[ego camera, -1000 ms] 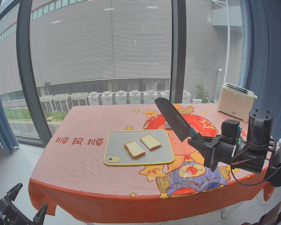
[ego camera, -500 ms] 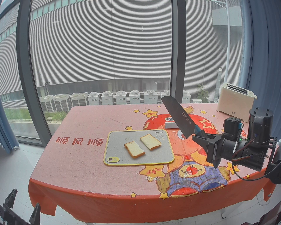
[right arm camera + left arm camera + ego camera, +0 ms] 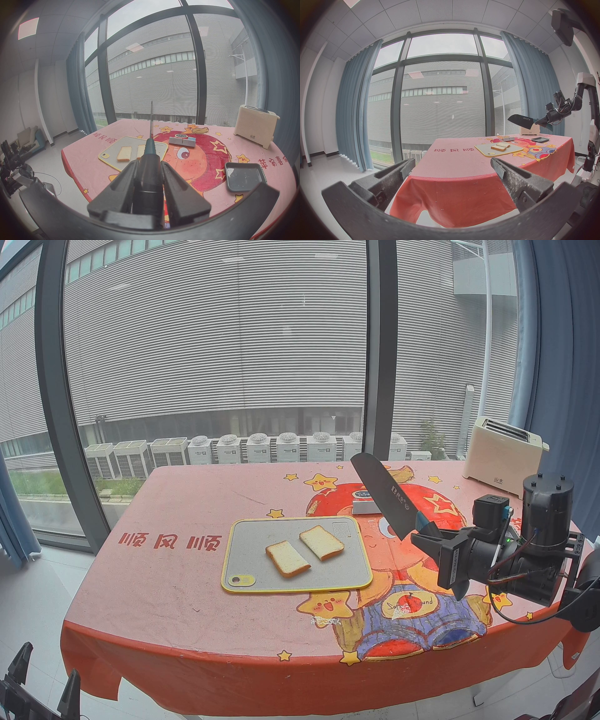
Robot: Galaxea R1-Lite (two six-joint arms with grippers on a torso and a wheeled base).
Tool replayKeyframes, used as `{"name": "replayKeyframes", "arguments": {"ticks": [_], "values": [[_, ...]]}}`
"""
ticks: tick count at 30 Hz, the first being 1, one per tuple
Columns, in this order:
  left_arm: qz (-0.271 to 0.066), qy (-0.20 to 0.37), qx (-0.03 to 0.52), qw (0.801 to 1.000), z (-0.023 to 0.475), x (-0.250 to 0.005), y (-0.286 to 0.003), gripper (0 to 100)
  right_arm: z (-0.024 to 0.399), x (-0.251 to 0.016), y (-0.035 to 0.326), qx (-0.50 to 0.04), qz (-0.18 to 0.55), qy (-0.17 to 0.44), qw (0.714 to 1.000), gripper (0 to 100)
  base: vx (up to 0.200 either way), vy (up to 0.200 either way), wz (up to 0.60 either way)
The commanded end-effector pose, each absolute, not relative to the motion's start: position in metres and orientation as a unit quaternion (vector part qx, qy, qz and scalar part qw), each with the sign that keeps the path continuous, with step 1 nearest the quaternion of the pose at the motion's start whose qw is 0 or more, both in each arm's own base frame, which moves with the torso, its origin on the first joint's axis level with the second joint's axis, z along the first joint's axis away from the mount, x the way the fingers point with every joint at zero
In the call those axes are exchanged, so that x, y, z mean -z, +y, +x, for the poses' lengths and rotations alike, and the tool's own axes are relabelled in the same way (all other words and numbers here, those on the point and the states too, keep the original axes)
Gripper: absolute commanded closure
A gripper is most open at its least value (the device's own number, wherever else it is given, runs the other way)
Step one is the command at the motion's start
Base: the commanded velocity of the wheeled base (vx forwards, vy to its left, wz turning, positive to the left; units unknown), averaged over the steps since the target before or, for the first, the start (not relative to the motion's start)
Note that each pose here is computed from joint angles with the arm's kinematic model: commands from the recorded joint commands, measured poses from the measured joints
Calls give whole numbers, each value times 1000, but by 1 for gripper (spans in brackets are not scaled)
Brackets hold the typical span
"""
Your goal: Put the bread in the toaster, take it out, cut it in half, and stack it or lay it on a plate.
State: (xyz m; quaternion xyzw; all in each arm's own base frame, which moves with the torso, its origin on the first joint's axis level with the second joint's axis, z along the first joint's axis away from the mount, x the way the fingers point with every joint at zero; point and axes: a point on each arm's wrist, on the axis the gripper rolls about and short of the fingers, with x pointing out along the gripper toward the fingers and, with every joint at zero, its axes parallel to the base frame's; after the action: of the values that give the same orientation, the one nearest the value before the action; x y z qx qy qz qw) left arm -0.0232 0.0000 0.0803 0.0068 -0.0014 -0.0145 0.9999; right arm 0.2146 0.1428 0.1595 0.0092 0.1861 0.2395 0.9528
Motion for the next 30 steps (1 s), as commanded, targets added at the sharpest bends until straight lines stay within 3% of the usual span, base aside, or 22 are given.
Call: {"name": "replayKeyframes", "arguments": {"ticks": [1, 14, 30], "values": [[7, 6, 15, 1000, -22, -76, 0, 0, 216, -155, 144, -238, 6, 195, 951, 100, 0, 0, 0], [7, 6, 15, 1000, -22, -76, 0, 0, 235, -131, 147, -161, -16, 225, 961, 100, 0, 0, 0], [7, 6, 15, 1000, -22, -76, 0, 0, 261, -126, 135, -125, -1, 230, 965, 100, 0, 0, 0]]}}
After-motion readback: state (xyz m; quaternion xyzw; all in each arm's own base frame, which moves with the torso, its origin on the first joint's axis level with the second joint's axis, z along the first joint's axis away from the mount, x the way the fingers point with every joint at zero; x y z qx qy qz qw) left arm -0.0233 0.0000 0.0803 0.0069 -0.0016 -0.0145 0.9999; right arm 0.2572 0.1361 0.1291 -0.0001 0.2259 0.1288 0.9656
